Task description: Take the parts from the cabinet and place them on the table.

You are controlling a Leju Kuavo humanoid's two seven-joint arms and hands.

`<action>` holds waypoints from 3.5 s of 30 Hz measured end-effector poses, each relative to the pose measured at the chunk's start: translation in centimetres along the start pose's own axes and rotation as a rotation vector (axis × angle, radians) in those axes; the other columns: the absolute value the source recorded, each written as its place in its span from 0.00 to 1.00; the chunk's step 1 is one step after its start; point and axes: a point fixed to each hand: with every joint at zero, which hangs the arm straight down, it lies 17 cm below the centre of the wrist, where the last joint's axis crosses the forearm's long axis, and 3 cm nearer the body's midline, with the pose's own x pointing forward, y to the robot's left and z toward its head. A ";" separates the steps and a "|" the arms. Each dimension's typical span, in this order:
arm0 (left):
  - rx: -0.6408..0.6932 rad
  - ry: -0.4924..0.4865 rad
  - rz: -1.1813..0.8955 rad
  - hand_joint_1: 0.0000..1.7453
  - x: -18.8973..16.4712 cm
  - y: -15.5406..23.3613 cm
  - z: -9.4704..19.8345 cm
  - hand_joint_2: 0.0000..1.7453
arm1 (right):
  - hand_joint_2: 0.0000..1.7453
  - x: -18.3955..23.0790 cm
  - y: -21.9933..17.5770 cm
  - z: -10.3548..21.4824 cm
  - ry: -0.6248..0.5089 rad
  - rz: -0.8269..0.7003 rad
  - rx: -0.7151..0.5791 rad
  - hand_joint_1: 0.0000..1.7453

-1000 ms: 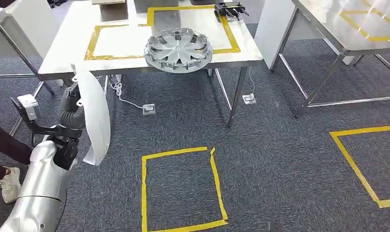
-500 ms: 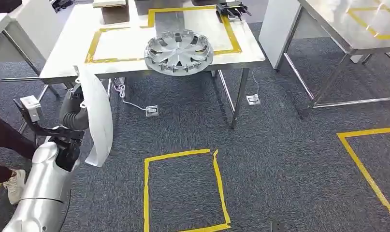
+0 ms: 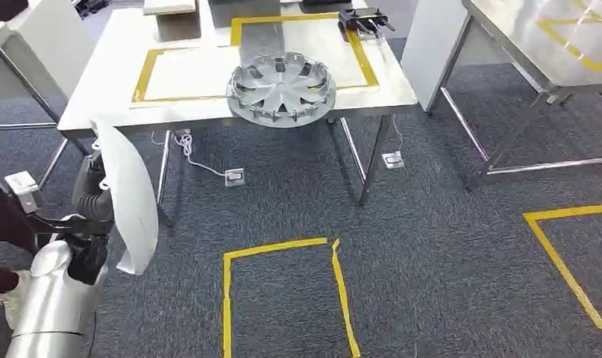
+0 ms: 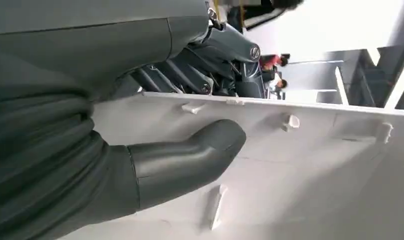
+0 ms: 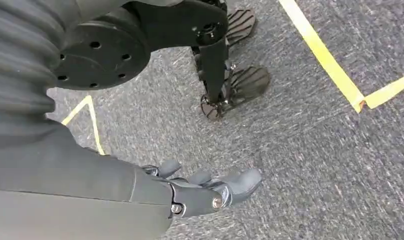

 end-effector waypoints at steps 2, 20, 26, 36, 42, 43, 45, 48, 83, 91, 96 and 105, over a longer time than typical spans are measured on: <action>0.006 -0.015 -0.007 1.00 0.6 0.3 -0.2 1.00 | 1.00 0.4 0.1 0.0 -0.006 0.005 0.001 0.00; -0.006 0.005 -0.027 1.00 0.4 -0.8 -1.3 1.00 | 1.00 -0.1 0.7 0.1 0.012 -0.003 0.017 0.00; -0.008 0.018 -0.031 1.00 0.0 -1.1 -1.4 1.00 | 1.00 0.0 0.9 0.2 0.003 -0.006 0.027 0.00; -0.012 0.027 -0.015 1.00 -0.7 -2.0 -0.9 1.00 | 1.00 -0.2 0.8 0.2 0.008 -0.022 0.028 0.00; -0.005 0.020 -0.014 1.00 -0.8 -2.1 -0.9 1.00 | 1.00 -0.5 0.7 0.2 0.014 -0.031 0.029 0.00; -0.005 0.020 -0.019 1.00 -0.7 -2.2 -0.9 1.00 | 1.00 -0.5 0.7 0.2 0.013 -0.032 0.029 0.00; -0.007 0.009 -0.022 1.00 -0.4 -2.2 -1.1 1.00 | 1.00 -0.6 0.7 0.2 0.014 -0.032 0.030 0.00; -0.014 -0.004 -0.033 1.00 0.3 -2.3 -1.6 1.00 | 1.00 -0.4 0.9 0.3 0.009 -0.032 0.036 0.00; 0.001 0.001 -0.037 1.00 0.0 -2.2 -4.0 1.00 | 1.00 -0.8 0.9 0.3 0.030 -0.082 0.031 0.00; 0.041 0.012 -0.148 1.00 -0.7 -1.5 -4.4 1.00 | 1.00 -0.9 0.9 0.3 0.032 -0.103 0.029 0.00; 0.132 0.019 -0.500 1.00 -1.0 0.9 -4.9 1.00 | 1.00 -0.9 1.0 0.3 0.032 -0.102 0.030 0.00; 0.198 0.065 -1.118 1.00 -2.8 5.0 -3.2 1.00 | 1.00 -1.1 1.4 0.4 0.041 -0.077 0.044 0.00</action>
